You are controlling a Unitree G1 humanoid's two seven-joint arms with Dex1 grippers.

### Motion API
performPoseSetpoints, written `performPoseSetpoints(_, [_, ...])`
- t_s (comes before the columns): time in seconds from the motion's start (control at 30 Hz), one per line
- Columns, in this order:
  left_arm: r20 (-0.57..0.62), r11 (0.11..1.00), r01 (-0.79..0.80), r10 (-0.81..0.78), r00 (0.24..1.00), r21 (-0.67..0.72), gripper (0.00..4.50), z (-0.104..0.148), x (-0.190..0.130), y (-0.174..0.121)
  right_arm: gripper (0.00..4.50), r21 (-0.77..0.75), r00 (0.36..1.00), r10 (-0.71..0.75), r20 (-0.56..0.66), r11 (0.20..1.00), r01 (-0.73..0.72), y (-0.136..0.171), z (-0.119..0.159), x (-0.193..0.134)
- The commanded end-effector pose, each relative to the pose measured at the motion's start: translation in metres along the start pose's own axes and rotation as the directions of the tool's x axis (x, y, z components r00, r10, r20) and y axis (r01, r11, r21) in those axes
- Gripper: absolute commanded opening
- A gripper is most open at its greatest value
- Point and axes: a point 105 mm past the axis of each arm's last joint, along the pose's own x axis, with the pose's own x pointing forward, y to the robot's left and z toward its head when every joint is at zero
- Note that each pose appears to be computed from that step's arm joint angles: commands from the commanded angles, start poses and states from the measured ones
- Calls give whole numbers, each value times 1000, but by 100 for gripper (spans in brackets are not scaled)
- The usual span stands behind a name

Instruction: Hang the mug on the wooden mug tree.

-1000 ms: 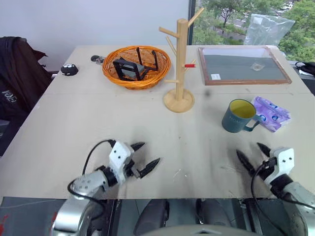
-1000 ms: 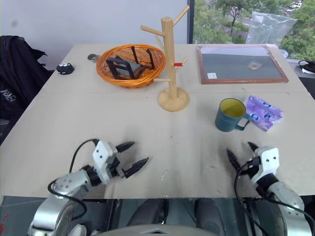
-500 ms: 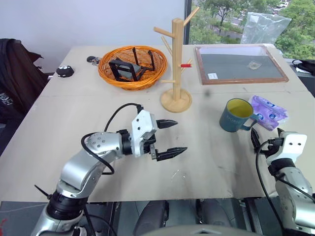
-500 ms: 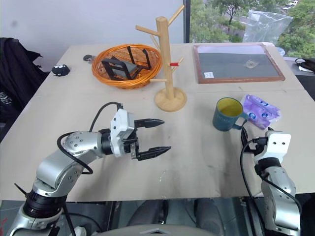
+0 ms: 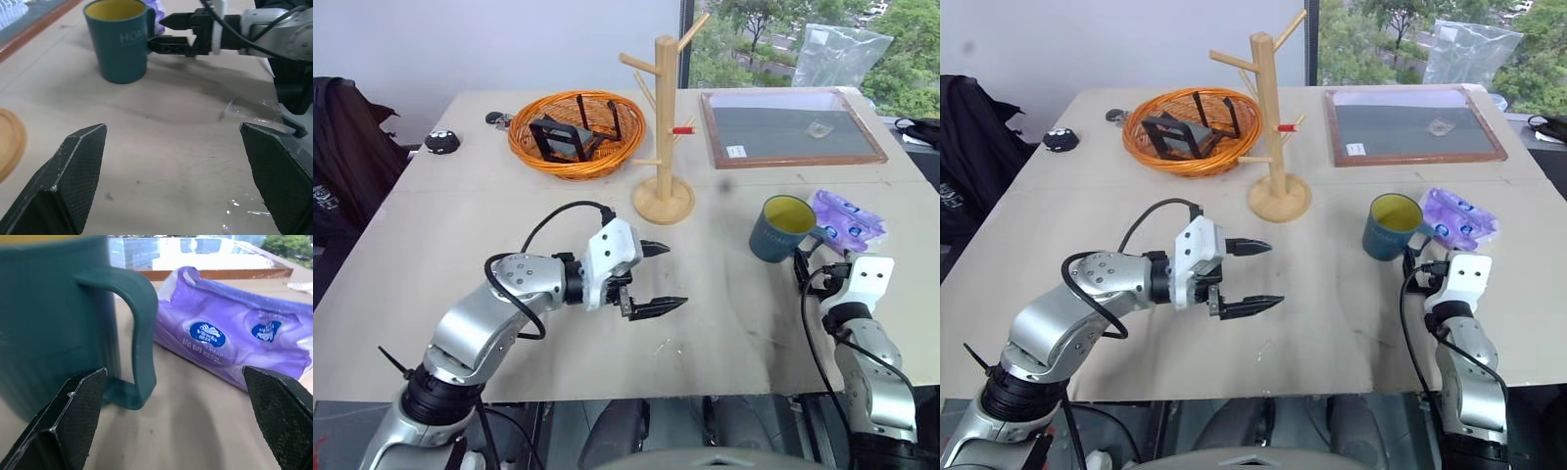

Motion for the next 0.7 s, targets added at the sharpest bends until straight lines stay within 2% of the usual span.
performPoseSetpoints(0.03, [34, 998, -9, 7, 999, 60, 450, 10, 1, -5, 327, -14, 999, -9, 50, 1000, 10, -2, 10, 7])
performPoseSetpoints(0.27, [41, 998, -29, 26, 999, 57, 450, 6, 1, -2, 8, -25, 996, 67, 60, 998, -65, 2, 11, 15])
performPoseSetpoints(0.37, [61, 997, -68, 65, 996, 44, 450, 4, 0, 3, 8, -20, 990, 117, 76, 993, -116, 6, 19, 15])
performPoseSetpoints(0.47, [142, 988, -153, 148, 979, 25, 450, 9, -1, 13, 8, -58, 962, 257, 90, 966, -252, 17, 38, 15])
performPoseSetpoints(0.6, [309, 964, -253, 267, 913, -86, 450, 23, -9, 22, 8, -144, 839, 540, 71, 837, -527, 47, 80, 11])
performPoseSetpoints(0.7, [382, 942, -298, 336, 861, -156, 450, 24, -18, 21, 8, -211, 701, 713, 9, 687, -695, 66, 114, 6])
